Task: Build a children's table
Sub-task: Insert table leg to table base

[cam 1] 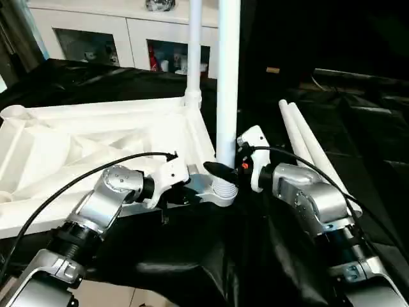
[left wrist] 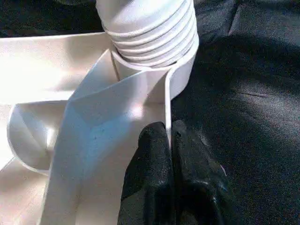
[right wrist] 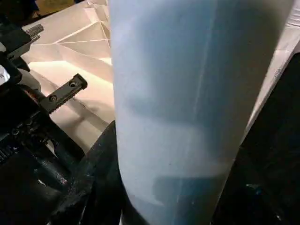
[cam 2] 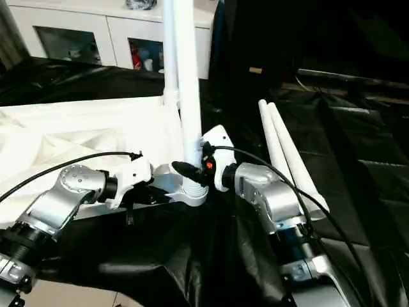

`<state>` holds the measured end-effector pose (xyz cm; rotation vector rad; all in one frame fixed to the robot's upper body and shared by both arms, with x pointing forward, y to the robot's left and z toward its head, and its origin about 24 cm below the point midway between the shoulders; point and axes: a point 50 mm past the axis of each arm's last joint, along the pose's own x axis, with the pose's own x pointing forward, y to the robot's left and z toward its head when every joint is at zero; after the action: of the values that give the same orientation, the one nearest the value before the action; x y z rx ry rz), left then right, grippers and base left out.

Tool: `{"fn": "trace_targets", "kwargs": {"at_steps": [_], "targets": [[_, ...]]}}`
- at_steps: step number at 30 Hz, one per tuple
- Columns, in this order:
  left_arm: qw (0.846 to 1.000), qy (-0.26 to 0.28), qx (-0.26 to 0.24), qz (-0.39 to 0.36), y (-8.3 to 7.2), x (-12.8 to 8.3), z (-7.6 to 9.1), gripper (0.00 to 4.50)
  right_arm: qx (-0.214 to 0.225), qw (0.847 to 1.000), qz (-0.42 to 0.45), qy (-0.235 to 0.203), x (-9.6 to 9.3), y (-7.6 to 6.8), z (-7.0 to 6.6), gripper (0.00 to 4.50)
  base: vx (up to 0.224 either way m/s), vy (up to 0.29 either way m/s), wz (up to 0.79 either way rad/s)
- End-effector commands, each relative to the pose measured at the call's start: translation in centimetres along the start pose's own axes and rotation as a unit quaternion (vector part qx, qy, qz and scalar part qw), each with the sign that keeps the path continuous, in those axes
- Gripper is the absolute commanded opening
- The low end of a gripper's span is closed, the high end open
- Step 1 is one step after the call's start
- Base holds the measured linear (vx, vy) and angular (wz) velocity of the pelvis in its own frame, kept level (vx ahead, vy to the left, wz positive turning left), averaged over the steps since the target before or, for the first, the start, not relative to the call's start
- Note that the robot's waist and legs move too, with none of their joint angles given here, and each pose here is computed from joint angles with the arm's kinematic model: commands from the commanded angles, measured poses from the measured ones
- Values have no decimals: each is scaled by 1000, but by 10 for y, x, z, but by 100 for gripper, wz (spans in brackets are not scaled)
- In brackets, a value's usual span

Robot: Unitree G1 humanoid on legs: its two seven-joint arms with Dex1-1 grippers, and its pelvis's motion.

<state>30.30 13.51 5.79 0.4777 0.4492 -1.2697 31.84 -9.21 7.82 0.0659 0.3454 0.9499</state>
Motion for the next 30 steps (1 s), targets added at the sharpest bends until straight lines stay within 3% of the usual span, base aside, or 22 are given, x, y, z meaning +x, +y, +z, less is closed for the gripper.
{"fn": "trace_targets", "kwargs": {"at_steps": [1, 5, 10, 21, 30], "targets": [[1000, -17, 1, -3, -1, 5, 3, 0, 18, 1000, 3, 5, 1, -2, -7, 189, 0, 0, 0], [1000, -19, 0, 3, 2, 4, 4, 0, 39, 999, -8, -2, -3, -5, -15, 189, 0, 0, 0], [1000, -19, -1, 12, 6, 1, 4, 0, 79, 996, -44, -23, -9, -11, -37, 189, 0, 0, 0], [1000, -12, -1, 29, 13, -2, 5, 0, 99, 990, -90, -54, -15, -12, -65, 189, 0, 0, 0], [999, -6, 1, 42, 20, -4, 4, 0, 110, 984, -102, -97, -25, -8, -71, 189, 0, 0, 0]]}}
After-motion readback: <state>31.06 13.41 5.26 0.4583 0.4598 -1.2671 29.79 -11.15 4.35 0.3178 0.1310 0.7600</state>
